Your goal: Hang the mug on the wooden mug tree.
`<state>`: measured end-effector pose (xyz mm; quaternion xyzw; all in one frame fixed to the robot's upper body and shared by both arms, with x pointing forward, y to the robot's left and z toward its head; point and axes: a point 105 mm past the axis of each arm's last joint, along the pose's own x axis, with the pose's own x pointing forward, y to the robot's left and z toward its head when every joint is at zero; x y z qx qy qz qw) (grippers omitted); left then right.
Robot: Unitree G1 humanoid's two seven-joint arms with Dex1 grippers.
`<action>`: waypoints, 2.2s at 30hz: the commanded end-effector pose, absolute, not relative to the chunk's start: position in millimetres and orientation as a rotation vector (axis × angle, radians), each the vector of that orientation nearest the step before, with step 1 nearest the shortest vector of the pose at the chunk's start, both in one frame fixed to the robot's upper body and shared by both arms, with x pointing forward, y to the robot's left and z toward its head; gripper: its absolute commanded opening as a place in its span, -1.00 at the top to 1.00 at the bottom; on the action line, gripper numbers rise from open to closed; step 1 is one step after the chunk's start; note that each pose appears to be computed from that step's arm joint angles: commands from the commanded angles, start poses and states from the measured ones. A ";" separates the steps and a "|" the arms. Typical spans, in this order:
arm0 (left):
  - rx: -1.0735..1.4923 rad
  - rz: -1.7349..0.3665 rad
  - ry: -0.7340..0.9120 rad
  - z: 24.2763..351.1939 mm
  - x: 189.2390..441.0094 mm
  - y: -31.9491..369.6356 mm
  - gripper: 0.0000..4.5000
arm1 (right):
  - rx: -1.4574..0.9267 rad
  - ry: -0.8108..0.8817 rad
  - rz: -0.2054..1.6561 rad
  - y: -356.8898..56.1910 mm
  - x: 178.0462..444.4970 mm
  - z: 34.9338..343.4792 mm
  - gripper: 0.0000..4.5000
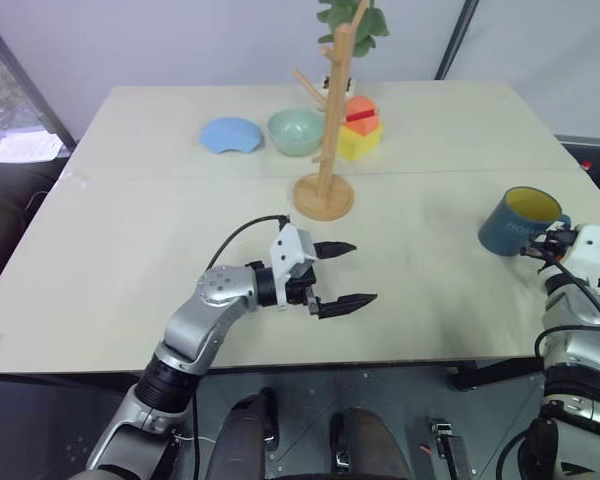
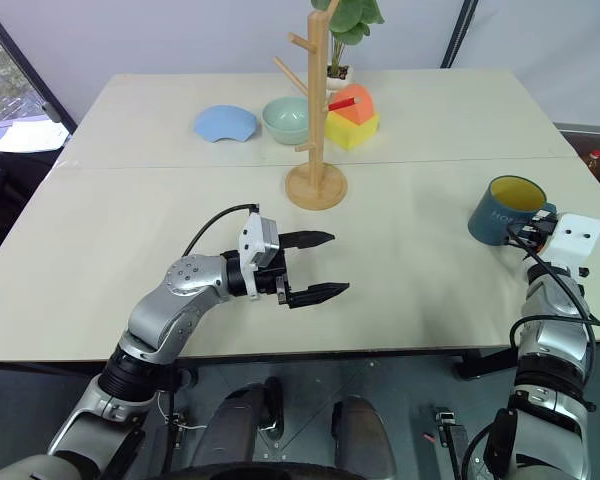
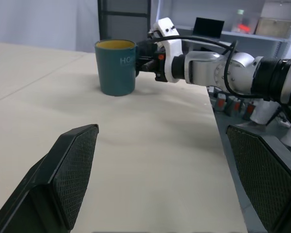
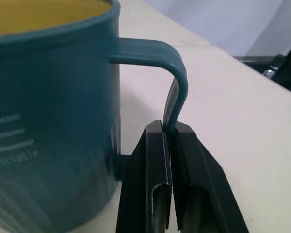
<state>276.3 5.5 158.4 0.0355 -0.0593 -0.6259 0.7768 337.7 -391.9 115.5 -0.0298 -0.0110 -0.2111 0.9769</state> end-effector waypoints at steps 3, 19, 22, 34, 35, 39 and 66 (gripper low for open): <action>0.110 -1.243 -0.184 167.8 290.0 25.7 -1.00 | -0.297 -0.130 -0.134 -336.4 351.8 160.9 0.98; 0.107 -0.957 -0.282 206.7 323.8 107.6 -1.00 | -0.596 -0.399 0.660 -149.8 378.0 279.7 0.98; 0.098 -0.935 -0.297 213.2 321.5 113.9 -1.00 | -0.585 -0.404 0.665 -150.4 392.0 285.0 0.98; 0.105 -0.904 -0.295 215.2 313.4 118.8 -1.00 | -0.560 -0.396 0.694 -150.6 418.2 288.2 0.98; 0.104 -0.903 -0.294 215.1 313.1 118.8 -1.00 | -0.559 -0.399 0.696 -150.2 419.0 289.1 0.98; 0.102 -0.900 -0.290 214.5 311.6 119.4 -1.00 | -0.550 -0.401 0.697 -147.5 423.9 292.3 0.98; 0.086 -0.890 -0.287 213.6 305.6 116.6 -1.00 | -0.585 -0.344 0.695 -168.4 425.9 290.1 0.98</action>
